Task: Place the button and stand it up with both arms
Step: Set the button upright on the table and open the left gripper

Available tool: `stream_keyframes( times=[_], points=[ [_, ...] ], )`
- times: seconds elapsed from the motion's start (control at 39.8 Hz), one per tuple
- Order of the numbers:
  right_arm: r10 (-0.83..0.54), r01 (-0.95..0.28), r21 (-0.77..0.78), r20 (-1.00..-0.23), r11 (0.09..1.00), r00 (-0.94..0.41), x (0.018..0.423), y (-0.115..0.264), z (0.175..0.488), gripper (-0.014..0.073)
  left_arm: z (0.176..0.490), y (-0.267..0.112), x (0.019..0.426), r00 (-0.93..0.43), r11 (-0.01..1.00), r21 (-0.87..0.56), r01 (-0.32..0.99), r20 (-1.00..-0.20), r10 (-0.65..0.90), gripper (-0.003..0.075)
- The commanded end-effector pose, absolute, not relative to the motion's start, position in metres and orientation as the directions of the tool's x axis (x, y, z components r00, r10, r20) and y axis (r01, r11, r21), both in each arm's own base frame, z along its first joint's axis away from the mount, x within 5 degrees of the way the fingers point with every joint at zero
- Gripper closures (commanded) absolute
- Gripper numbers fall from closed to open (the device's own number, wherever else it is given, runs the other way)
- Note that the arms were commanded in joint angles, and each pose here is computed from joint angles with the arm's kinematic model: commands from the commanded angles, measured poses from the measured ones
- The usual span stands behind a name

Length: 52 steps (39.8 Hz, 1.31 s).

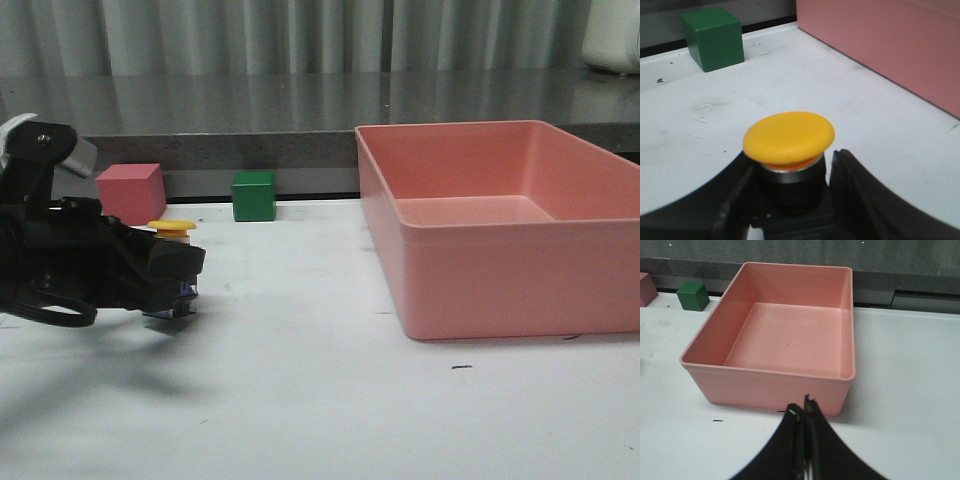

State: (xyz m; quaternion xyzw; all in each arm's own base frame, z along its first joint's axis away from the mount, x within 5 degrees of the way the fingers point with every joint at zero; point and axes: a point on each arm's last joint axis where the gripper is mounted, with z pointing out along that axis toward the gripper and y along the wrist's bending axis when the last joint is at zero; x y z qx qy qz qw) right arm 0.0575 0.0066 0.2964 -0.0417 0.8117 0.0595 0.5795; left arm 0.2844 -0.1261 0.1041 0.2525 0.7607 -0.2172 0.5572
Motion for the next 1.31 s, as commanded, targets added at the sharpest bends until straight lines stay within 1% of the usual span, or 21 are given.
stream_keyframes(
  times=[0.0,0.05,0.18,0.33,0.73,0.78,0.93,0.98,1.23,1.28],
  points=[
    [-0.008,-0.143,0.026,-0.974,0.989,-0.228,0.059,0.006,0.311,0.0657,0.124,-0.127,0.290,-0.139,0.782,-0.032,0.622,-0.988,0.070,0.0610],
    [-0.008,-0.143,0.026,-0.974,0.989,-0.228,0.059,0.006,0.311,0.0657,0.123,-0.126,0.289,-0.137,0.784,-0.027,0.620,-0.988,0.074,0.0607],
    [-0.008,-0.143,0.026,-0.974,0.989,-0.228,0.059,0.006,0.311,0.0657,0.119,-0.125,0.284,-0.118,0.780,-0.003,0.626,-0.989,0.090,0.0570],
    [-0.008,-0.143,0.026,-0.974,0.989,-0.228,0.059,0.006,0.311,0.0657,0.116,-0.124,0.280,-0.128,0.780,-0.005,0.626,-0.987,0.096,0.0539],
    [-0.008,-0.143,0.026,-0.974,0.989,-0.228,0.059,0.006,0.311,0.0657,0.113,-0.123,0.276,-0.144,0.780,-0.011,0.626,-0.984,0.101,0.0532],
    [-0.008,-0.143,0.026,-0.974,0.989,-0.228,0.059,0.006,0.311,0.0657,0.112,-0.122,0.276,-0.146,0.780,-0.012,0.626,-0.984,0.102,0.0510],
    [-0.008,-0.143,0.026,-0.974,0.989,-0.228,0.059,0.006,0.311,0.0657,0.111,-0.122,0.273,-0.153,0.780,-0.015,0.626,-0.983,0.103,0.0395],
    [-0.008,-0.143,0.026,-0.974,0.989,-0.228,0.059,0.006,0.311,0.0657,0.111,-0.122,0.273,-0.151,0.779,-0.017,0.626,-0.983,0.100,0.0370],
    [-0.008,-0.143,0.026,-0.974,0.989,-0.228,0.059,0.006,0.311,0.0657,0.112,-0.120,0.265,-0.131,0.776,-0.030,0.630,-0.989,0.068,0.0274],
    [-0.008,-0.143,0.026,-0.974,0.989,-0.228,0.059,0.006,0.311,0.0657,0.112,-0.120,0.265,-0.132,0.776,-0.030,0.630,-0.989,0.069,0.0265]
  ],
)
